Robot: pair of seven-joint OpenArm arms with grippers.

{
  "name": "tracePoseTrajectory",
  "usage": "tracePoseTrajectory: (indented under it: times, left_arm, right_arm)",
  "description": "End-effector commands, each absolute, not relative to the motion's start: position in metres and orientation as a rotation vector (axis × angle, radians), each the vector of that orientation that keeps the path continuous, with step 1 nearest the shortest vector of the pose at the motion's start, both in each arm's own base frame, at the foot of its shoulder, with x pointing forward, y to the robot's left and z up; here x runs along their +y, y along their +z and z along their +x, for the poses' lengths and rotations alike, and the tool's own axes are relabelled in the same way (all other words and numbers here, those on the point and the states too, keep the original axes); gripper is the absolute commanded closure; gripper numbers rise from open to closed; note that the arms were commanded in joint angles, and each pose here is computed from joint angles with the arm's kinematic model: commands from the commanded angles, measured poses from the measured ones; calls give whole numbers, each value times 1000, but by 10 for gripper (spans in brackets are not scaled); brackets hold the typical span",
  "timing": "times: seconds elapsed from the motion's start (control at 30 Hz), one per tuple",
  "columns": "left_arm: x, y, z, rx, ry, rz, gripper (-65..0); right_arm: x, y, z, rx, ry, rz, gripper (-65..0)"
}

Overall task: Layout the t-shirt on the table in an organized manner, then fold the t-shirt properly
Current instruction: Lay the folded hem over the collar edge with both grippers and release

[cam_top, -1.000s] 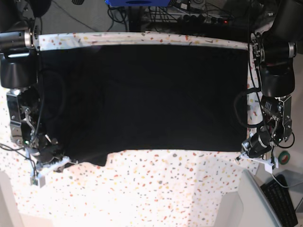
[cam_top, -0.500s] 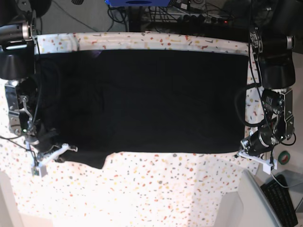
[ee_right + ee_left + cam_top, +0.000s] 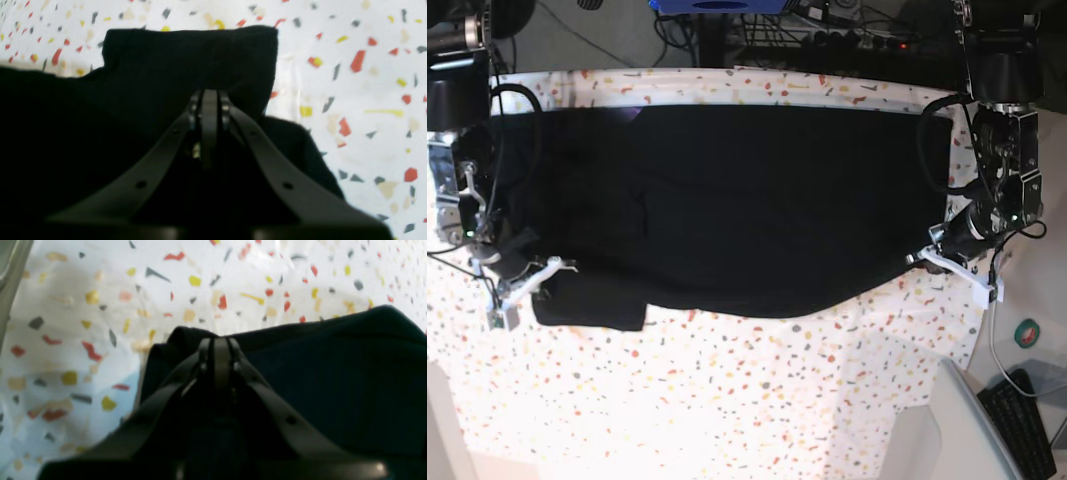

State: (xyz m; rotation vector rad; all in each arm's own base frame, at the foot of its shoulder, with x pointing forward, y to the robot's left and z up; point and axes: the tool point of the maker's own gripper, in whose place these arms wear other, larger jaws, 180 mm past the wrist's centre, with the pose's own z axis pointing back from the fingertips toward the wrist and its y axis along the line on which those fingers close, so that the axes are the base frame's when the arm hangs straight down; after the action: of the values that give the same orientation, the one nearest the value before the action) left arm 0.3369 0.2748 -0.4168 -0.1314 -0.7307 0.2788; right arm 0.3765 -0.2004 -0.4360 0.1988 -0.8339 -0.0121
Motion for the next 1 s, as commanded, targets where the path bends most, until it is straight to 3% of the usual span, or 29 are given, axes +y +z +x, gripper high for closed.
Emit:
tracePoseTrajectory:
  times: [0.0, 0.33, 0.67, 0.97]
  left_arm:
    - [283, -399, 345, -778, 258, -114, 0]
    - [302, -365, 331, -749, 266, -123, 0]
    - [299, -373, 323, -725, 262, -123, 0]
    - [302, -393, 294, -656, 254, -99, 0]
  right_arm:
    - [-211, -407, 394, -926, 1, 186, 0]
    - [-222, -379, 413, -944, 47, 150, 0]
    - [-206, -375, 429, -900, 315, 1, 0]
    - [-193, -419, 369, -799, 341, 41, 0]
